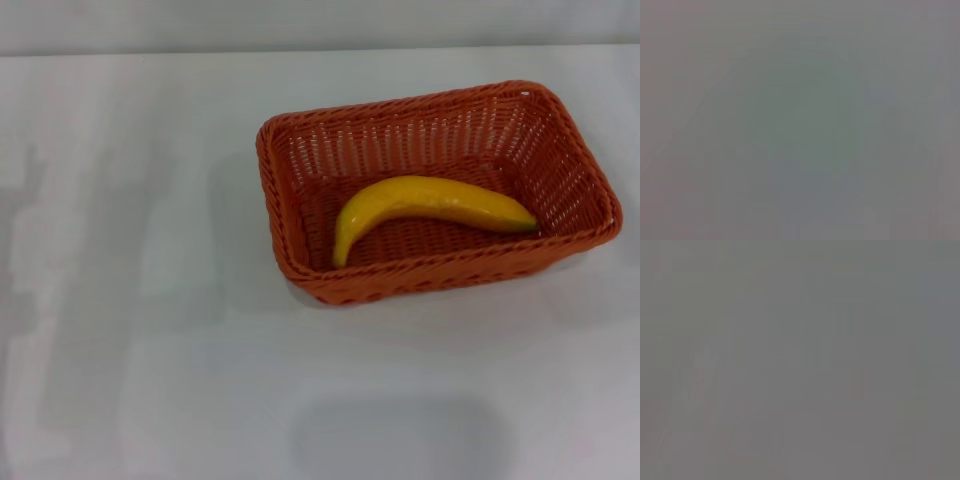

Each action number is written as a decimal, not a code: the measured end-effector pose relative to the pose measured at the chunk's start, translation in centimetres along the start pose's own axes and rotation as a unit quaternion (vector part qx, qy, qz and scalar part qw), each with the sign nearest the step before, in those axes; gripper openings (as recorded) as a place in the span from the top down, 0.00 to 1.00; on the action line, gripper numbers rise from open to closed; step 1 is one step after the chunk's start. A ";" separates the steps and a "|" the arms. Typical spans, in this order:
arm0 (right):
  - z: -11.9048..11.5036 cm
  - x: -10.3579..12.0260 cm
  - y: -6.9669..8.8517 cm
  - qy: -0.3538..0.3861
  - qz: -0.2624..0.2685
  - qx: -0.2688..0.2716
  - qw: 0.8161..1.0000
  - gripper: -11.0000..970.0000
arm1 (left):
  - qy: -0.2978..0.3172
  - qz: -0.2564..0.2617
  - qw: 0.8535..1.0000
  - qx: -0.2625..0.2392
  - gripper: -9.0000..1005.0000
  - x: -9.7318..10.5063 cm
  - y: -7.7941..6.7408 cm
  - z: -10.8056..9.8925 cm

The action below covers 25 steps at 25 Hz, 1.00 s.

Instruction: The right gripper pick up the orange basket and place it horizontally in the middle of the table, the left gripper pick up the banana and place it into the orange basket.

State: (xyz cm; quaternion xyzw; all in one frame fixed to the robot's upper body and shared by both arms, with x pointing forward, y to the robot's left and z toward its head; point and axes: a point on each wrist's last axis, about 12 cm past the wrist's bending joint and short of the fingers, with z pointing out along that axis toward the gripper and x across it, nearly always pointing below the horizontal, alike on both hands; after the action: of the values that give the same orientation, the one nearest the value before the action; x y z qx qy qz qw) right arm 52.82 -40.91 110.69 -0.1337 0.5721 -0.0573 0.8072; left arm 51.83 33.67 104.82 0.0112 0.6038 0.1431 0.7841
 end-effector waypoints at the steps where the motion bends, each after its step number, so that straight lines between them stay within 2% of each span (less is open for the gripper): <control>1: -0.1 0.1 -0.1 0.003 -0.004 0.007 1.000 0.27 | 0.008 0.005 1.000 0.001 0.13 0.2 0.0 0.0; 6: -0.8 1.1 -0.4 0.028 -0.040 0.053 0.997 0.27 | 0.036 0.014 0.999 0.005 0.13 0.9 0.1 -0.3; 11: -2.1 1.7 0.1 0.032 -0.063 0.081 0.994 0.27 | 0.044 0.018 0.999 0.008 0.13 1.2 0.2 -0.6; 17: -4.4 1.6 1.2 0.007 -0.057 0.077 0.995 0.27 | 0.062 0.021 0.998 0.008 0.13 1.7 0.4 -1.0; 25: -5.2 1.6 2.7 -0.004 -0.031 0.054 0.998 0.27 | 0.068 0.025 0.997 0.028 0.13 1.9 -0.1 -1.3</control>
State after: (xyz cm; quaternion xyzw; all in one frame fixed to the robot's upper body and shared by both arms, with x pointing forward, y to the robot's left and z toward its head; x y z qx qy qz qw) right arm 48.31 -39.45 106.84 -0.1079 0.5600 -0.1131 0.8136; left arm 51.05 33.83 102.68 0.0389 0.6592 0.1463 0.7365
